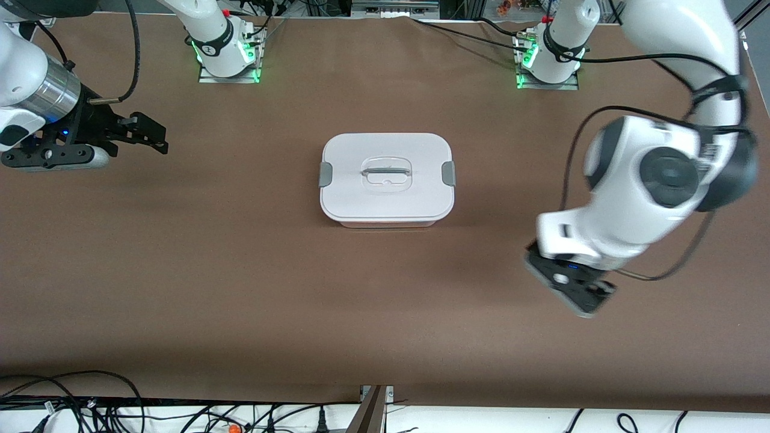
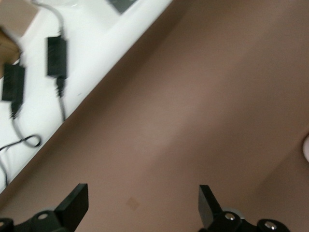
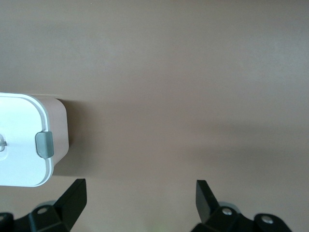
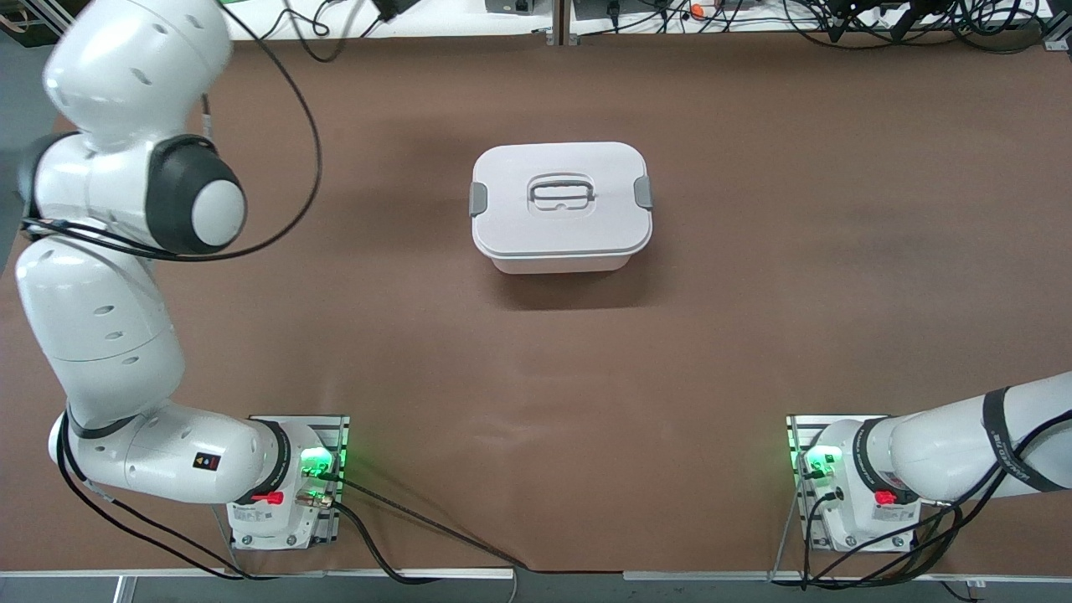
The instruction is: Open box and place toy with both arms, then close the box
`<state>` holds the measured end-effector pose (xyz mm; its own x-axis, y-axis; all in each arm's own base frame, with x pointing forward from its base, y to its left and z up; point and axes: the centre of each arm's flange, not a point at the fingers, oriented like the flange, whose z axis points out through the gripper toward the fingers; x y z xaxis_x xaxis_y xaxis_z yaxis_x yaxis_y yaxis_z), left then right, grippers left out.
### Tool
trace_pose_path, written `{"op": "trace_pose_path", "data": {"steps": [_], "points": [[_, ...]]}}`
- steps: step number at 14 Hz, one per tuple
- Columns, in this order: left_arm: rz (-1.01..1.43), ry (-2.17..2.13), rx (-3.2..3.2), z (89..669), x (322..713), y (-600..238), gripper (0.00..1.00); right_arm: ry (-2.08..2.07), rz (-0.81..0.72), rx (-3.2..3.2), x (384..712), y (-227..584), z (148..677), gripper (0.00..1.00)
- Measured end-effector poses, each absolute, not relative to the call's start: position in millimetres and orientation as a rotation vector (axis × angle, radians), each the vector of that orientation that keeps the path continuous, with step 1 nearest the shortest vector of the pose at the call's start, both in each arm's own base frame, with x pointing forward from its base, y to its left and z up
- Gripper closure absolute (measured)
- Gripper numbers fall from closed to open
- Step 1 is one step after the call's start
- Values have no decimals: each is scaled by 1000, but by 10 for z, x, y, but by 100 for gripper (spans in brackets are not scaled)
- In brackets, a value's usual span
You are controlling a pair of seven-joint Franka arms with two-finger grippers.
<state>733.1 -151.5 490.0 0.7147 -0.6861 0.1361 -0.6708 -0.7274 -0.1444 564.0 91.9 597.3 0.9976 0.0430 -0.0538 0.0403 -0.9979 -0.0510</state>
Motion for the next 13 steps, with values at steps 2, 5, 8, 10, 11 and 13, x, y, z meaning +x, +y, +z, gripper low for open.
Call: {"op": "trace_pose_path", "data": {"steps": [2,5,8,10,11,13], "points": [[-280,991,-2861,5083,7284,-1079,0,-65,84,-3090,5638,919,5977,0],[-235,791,-2890,5323,7051,-525,0,-65,80,-3089,5636,919,5985,0],[-132,484,-3054,5524,6695,-121,0,-66,72,-3089,5629,918,6009,0],[-35,298,-3120,5676,6454,-15,0,-66,67,-3088,5622,916,6026,0],[8,222,-3132,5763,6339,-15,0,-66,64,-3088,5618,915,6035,0],[33,136,-3140,5951,6142,-37,0,-66,57,-3088,5606,912,6062,0]]}}
